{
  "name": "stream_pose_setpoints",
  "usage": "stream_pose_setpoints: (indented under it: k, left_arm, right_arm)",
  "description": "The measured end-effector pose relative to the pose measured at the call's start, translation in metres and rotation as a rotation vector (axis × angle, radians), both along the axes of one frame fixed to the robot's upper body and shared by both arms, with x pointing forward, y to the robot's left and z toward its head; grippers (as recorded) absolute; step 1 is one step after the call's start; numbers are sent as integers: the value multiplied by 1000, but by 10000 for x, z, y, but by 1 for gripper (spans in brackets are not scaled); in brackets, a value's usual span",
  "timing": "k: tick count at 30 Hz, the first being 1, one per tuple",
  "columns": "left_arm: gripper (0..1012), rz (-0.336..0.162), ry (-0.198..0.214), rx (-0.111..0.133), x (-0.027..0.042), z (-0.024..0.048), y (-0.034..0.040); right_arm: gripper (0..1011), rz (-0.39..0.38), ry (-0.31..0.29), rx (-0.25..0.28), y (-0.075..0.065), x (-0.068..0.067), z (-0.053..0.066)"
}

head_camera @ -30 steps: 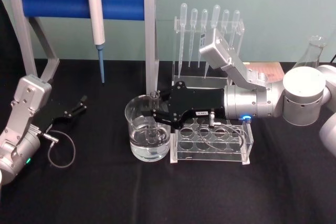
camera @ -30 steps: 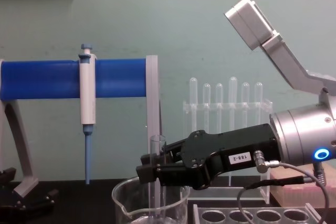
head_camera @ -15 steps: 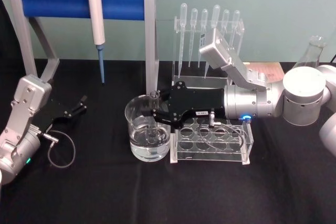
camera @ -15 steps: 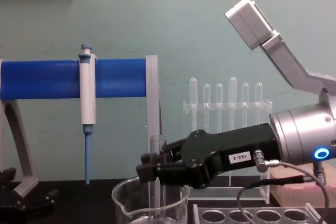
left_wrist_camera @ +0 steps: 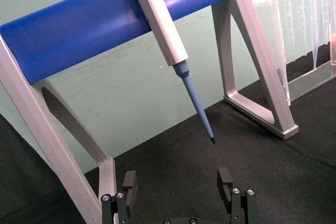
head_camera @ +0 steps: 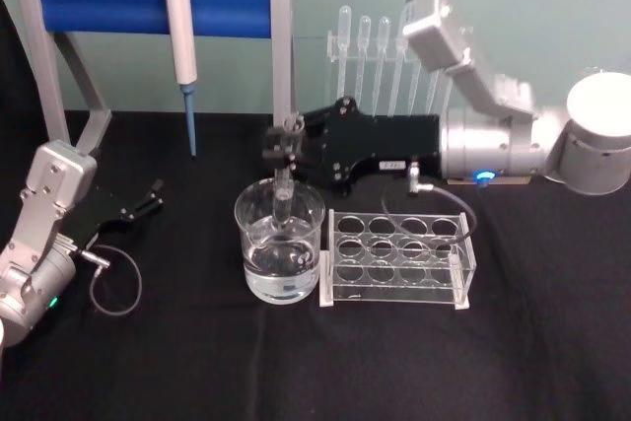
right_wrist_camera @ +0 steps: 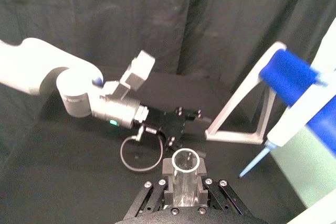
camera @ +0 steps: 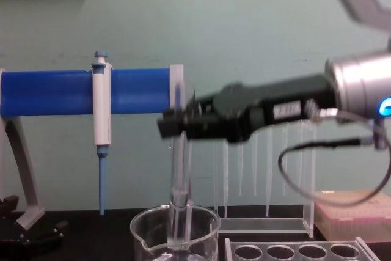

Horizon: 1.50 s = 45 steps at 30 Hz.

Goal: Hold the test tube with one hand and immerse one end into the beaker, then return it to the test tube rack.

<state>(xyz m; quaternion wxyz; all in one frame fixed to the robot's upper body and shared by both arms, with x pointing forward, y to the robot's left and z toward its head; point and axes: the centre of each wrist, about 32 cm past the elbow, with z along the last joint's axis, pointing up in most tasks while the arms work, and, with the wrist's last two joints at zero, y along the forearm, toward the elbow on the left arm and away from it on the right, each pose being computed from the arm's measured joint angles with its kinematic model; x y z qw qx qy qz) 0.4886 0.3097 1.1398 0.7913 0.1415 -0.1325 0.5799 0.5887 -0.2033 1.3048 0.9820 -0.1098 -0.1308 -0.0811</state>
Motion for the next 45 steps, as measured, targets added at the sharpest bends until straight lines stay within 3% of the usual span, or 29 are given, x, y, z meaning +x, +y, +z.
stream_pose_setpoints:
  k: [9, 17, 23, 25, 31, 37, 45]
  left_arm:
    - [1000, 0, 0, 0, 0, 0, 0]
    - [1000, 0, 0, 0, 0, 0, 0]
    - [1000, 0, 0, 0, 0, -1, 0]
    - [1000, 0, 0, 0, 0, 0, 0]
    - [1000, 0, 0, 0, 0, 0, 0]
    - [1000, 0, 0, 0, 0, 0, 0]
    - [1000, 0, 0, 0, 0, 0, 0]
  right_arm:
    - [241, -20, -71, 41, -137, -177, 403]
    - [241, -57, -115, 58, -333, -439, 563]
    - [241, -89, -114, 56, -506, -642, 534]
    - [241, -106, -114, 53, -595, -764, 500]
    - [241, -141, -106, 31, -725, -953, 394]
    - [241, -174, -93, 19, -813, -1018, 280]
    - [241, -216, -84, -4, -877, -1001, 104]
